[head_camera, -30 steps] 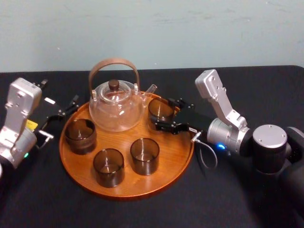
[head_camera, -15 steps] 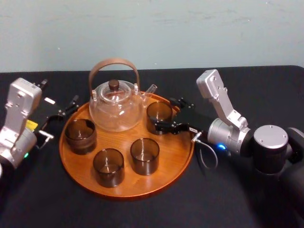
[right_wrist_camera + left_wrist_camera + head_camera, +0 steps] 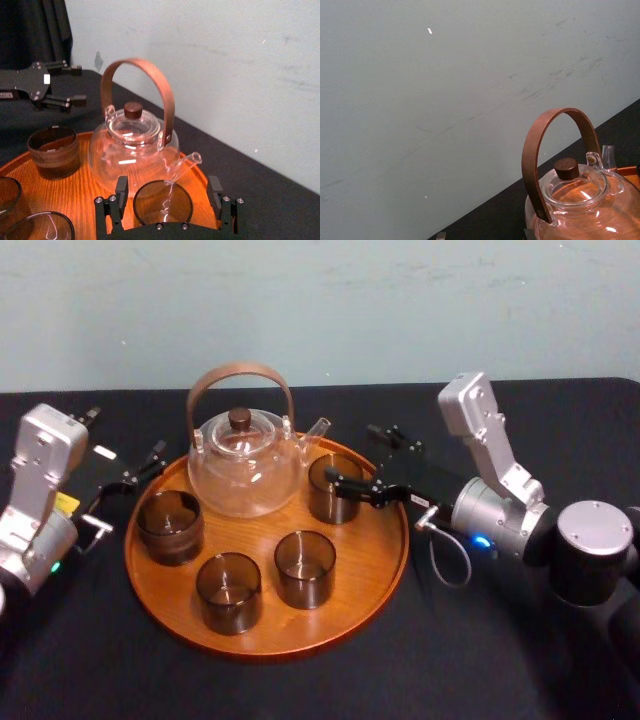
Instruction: Pick up the glass from the table and place it on the tray.
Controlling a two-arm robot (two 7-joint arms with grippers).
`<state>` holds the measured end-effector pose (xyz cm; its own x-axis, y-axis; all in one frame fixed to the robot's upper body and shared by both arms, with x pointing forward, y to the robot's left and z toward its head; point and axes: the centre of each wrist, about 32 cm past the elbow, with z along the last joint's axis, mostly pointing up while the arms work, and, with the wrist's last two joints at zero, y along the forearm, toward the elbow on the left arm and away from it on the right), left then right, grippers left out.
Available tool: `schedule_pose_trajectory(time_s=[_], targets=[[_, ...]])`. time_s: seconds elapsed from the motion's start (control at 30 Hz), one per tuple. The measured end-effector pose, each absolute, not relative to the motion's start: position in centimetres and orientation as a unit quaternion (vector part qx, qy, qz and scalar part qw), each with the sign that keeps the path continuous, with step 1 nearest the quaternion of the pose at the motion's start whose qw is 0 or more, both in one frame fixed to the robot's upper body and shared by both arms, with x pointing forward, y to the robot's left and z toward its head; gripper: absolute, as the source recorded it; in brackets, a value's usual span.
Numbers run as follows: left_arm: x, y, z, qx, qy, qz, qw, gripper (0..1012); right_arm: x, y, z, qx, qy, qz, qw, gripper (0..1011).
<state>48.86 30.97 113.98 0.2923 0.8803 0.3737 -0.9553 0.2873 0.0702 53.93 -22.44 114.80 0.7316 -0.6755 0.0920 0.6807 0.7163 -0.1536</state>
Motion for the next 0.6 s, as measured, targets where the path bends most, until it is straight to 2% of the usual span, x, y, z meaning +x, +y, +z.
schedule_pose_trajectory(time_s=[0.23,0.6], targets=[[48.9,31.0,114.0,0.141,-0.132,0.580,0.791,1001,52.7,-23.4,116.1,-0.067,-0.038,-0.382,0.921,1002],[48.9,31.0,114.0,0.141,-0.132,0.580,0.791,1001,50.8,-26.1,116.1,-0.049,-0.043,-0.429,0.901,1002]])
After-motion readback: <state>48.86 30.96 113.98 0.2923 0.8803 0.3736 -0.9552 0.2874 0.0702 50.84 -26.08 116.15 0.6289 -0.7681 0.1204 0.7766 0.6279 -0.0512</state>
